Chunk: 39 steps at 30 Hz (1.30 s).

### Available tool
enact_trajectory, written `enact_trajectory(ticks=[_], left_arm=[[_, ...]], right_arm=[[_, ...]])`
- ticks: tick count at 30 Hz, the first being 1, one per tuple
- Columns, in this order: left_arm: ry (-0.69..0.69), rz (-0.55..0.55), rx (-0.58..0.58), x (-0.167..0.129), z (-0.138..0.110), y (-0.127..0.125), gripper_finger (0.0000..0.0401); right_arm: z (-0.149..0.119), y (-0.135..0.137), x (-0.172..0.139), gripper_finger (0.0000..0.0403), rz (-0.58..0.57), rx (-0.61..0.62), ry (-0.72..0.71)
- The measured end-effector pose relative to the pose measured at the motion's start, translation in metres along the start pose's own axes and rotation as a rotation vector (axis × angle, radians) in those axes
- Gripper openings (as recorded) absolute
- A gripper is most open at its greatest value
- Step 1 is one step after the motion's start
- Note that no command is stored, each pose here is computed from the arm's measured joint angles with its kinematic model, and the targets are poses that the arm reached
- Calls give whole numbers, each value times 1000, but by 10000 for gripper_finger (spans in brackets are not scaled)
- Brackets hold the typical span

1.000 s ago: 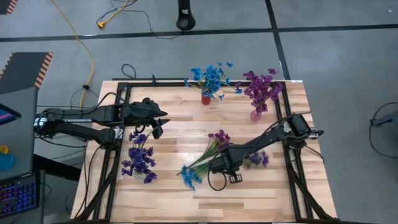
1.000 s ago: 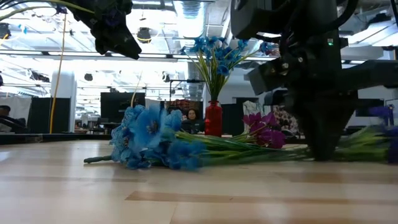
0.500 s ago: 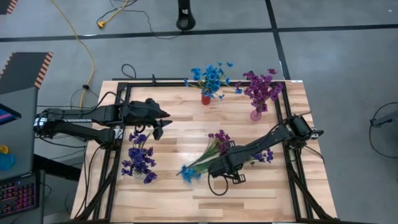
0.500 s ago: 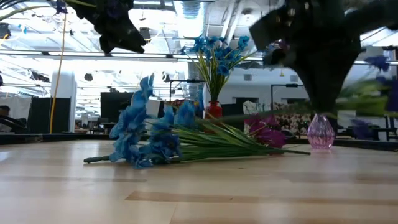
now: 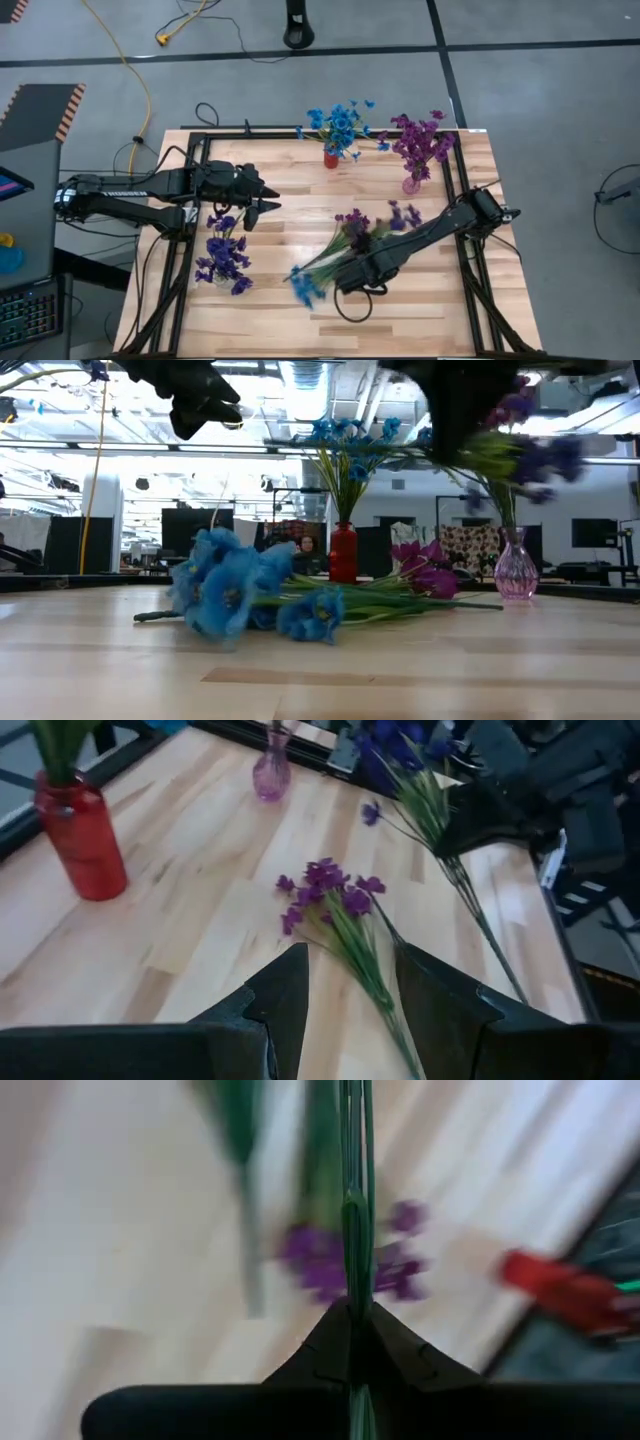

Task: Sort flowers into vase by color
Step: Put the dark blue flowers into the transparent vase

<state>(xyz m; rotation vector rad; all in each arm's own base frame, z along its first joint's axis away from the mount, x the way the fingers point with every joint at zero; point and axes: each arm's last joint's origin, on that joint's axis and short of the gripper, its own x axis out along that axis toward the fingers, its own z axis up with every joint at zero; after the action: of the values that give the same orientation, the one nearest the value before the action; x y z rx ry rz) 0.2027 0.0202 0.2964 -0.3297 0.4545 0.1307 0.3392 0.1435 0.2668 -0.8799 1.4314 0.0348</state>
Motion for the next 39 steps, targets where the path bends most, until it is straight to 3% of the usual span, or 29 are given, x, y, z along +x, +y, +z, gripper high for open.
enact_trajectory(ticks=[10,17,25,39], left_arm=[[2,-5,-29,0,0,0,140],[-9,-12,-55,0,1,-1,140],[-58,-212,-42,-1,10,-9,140],[-66,-303,-15,-2,12,-12,140]], right_arm=[[22,-17,-9,46,-390,-213,-93],[38,-38,-13,46,-592,-305,-109],[47,-66,-13,46,-705,-350,-118],[58,-77,-25,46,-816,-462,-161]])
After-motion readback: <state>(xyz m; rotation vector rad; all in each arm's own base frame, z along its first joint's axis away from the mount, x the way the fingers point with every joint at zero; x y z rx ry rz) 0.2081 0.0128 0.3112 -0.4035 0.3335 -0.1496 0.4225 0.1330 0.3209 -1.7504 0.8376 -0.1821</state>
